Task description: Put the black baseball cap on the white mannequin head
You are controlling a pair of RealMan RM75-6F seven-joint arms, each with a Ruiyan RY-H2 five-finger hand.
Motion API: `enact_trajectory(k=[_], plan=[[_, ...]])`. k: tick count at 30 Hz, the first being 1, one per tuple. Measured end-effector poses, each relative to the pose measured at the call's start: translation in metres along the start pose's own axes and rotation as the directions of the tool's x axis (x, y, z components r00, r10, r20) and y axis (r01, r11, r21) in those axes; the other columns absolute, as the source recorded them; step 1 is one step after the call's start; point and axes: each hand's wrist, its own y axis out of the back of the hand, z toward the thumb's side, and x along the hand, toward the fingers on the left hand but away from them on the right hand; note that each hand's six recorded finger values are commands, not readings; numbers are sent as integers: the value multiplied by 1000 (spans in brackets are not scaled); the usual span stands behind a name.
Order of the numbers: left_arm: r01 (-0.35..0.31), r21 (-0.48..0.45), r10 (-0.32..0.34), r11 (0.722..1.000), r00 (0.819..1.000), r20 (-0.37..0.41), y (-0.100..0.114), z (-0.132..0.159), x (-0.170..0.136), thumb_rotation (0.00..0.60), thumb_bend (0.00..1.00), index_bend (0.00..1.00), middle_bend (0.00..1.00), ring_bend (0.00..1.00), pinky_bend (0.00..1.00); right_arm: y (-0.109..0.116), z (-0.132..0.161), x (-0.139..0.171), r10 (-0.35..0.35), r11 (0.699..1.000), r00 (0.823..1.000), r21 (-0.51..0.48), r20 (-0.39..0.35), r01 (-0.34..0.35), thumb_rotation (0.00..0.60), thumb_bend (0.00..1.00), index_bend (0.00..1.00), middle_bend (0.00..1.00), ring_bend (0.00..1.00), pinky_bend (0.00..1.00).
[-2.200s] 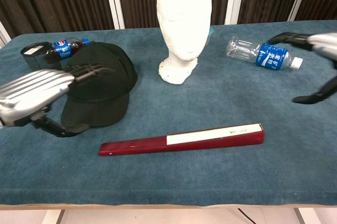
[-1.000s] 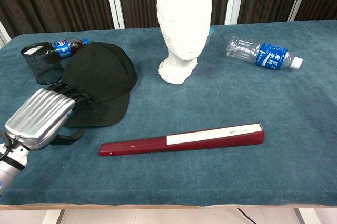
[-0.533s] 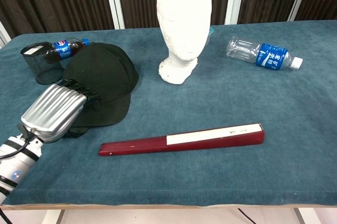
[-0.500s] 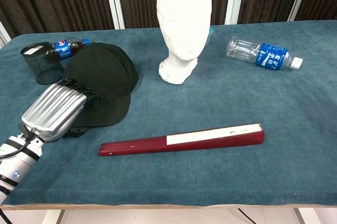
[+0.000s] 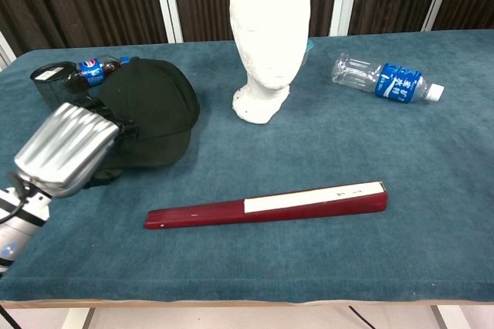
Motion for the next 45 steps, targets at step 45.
enact_trajectory(k=[45], plan=[[-588, 164, 595, 792, 804, 8, 188, -59, 183, 600, 549, 749, 740, 568, 402, -7, -14, -4, 71, 997, 996, 1, 50, -71, 600, 102, 0, 0, 0, 48]])
